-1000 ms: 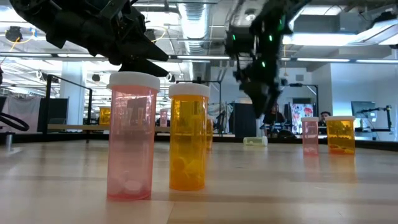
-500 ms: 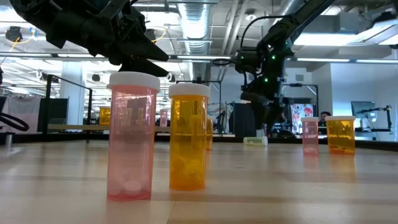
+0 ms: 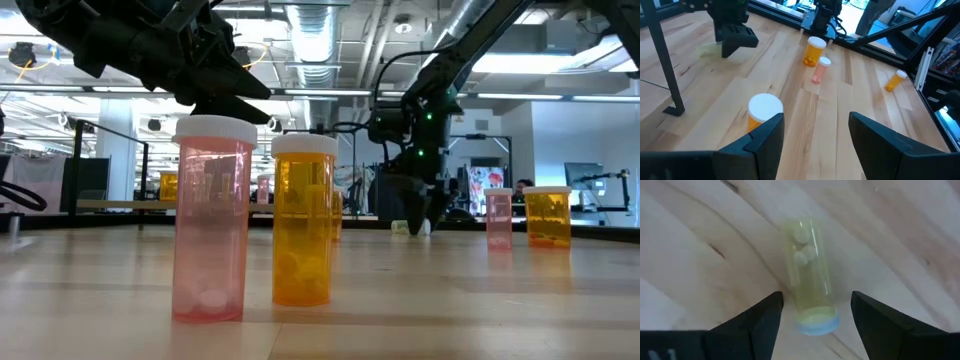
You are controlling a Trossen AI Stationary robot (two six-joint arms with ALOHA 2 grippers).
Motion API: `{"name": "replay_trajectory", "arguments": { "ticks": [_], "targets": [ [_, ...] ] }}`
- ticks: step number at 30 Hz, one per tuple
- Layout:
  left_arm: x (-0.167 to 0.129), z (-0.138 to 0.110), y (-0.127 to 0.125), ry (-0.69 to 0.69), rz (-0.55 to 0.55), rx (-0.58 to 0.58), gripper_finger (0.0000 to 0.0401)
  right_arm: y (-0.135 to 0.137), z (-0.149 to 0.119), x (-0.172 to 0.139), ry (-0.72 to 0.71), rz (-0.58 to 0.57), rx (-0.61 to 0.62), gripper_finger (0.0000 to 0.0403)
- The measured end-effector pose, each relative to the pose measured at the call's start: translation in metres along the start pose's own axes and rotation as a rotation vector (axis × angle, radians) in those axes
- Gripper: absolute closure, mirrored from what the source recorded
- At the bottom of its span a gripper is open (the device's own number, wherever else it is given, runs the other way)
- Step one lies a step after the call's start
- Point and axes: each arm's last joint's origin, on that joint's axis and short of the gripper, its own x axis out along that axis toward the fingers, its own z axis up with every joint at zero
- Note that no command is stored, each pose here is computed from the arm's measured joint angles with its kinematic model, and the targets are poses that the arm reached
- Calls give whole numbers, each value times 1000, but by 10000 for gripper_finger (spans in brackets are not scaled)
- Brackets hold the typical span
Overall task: Pick and place medicine bottles onto shelf by color
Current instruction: Move the yellow pill bottle to the middle of the table
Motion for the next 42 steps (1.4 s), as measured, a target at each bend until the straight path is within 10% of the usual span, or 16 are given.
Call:
{"name": "replay_trajectory", "arguments": {
  "ticks": [12,29,42],
  "targets": [
    [0,0,1,-11,30,7,191,-1,-2,-7,-10,3,-2,145],
    [0,0,2,-3,36,18,191,-4,-12,-12,114,-32,10,280],
    [0,-2,2,16,46,33,191,4,-10,-66,372,-111,-52,260]
  ]
}}
